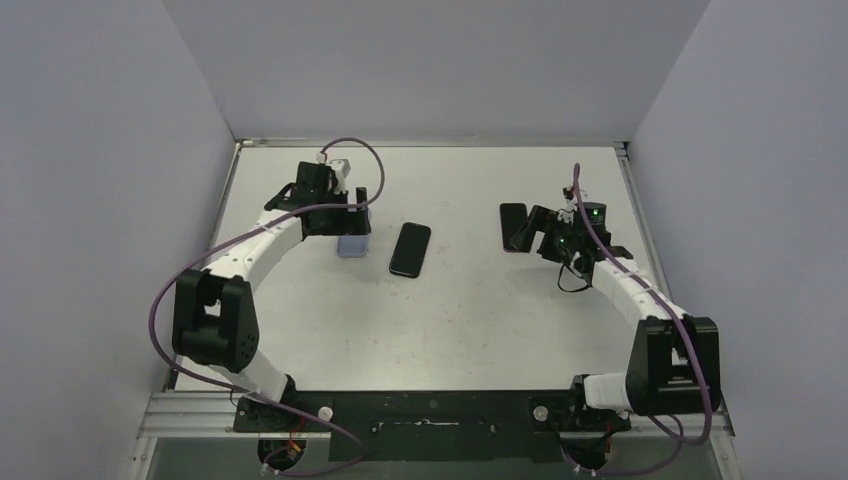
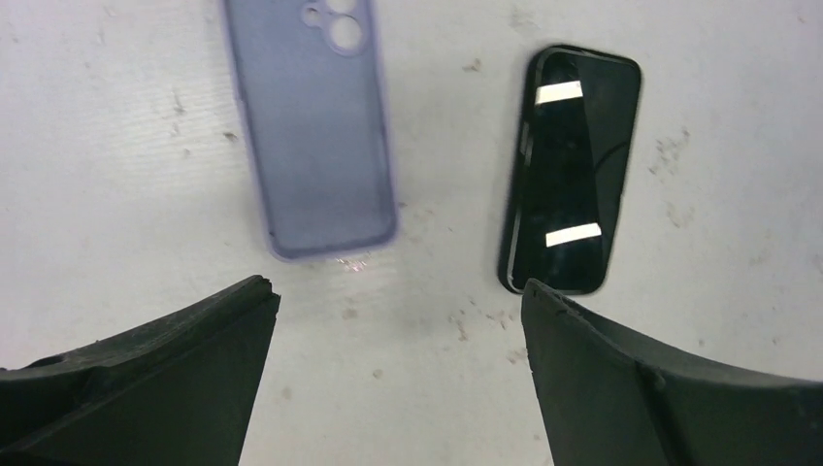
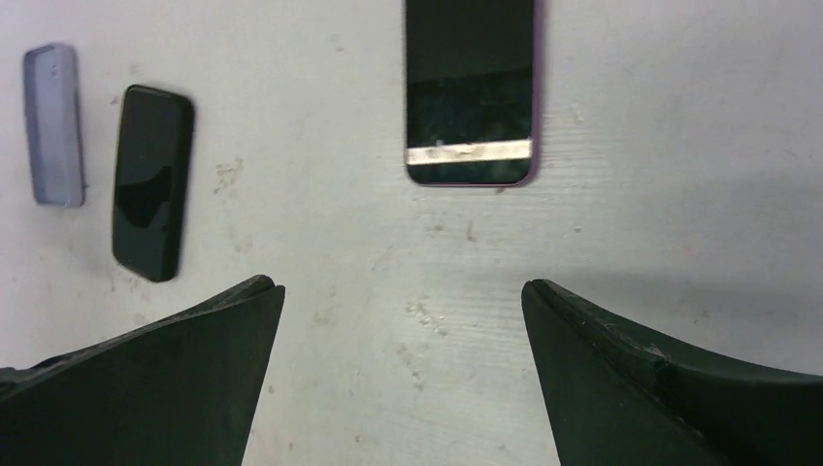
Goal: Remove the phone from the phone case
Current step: Pick up the phone at the center of the board.
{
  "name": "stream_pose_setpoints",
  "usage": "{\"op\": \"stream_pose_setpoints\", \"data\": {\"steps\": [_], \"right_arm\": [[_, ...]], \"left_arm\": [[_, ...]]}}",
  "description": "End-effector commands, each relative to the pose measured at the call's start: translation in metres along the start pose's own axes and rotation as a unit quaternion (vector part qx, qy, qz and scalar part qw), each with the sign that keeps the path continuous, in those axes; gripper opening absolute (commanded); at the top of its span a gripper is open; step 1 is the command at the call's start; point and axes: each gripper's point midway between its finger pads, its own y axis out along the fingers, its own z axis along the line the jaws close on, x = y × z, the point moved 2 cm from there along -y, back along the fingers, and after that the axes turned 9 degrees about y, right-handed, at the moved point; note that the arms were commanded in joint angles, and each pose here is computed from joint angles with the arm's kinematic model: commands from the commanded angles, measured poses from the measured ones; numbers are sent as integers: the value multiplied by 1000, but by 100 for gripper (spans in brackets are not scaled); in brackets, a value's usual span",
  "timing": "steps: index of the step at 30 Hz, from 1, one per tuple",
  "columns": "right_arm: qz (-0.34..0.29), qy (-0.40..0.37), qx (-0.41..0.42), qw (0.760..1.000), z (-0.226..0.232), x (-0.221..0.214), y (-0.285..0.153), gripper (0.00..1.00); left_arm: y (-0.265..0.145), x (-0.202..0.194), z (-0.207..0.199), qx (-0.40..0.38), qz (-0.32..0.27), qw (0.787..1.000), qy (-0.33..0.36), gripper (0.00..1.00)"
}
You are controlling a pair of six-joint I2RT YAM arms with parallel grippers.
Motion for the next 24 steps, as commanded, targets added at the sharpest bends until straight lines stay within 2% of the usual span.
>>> {"op": "stream_pose_setpoints", "data": {"steps": [1, 7, 10, 14, 18, 20, 24], "right_arm": [[-38, -49, 16, 998, 21, 3, -33, 100], [-91, -79, 60, 991, 46, 7, -83, 100], [-122, -94, 78, 985, 54, 9, -105, 100], [-166, -115, 109, 973, 67, 13, -129, 100], [-212, -55, 97, 971, 64, 21, -139, 100], [-216, -35, 84, 972, 60, 21, -141, 100], [-184, -65, 104, 975, 64, 12, -136, 100]], "left_arm": [[-49, 5, -25, 1, -45, 999, 19, 95], [-94, -6, -55, -26, -80, 995, 59, 97], [-99, -16, -57, -32, -60, 996, 57, 97], [-94, -21, -72, -54, -72, 994, 67, 97], [-82, -20, -89, -65, -94, 991, 64, 97], [-71, -17, -95, -60, -103, 991, 56, 97], [-37, -14, -100, -28, -87, 994, 53, 97]]}}
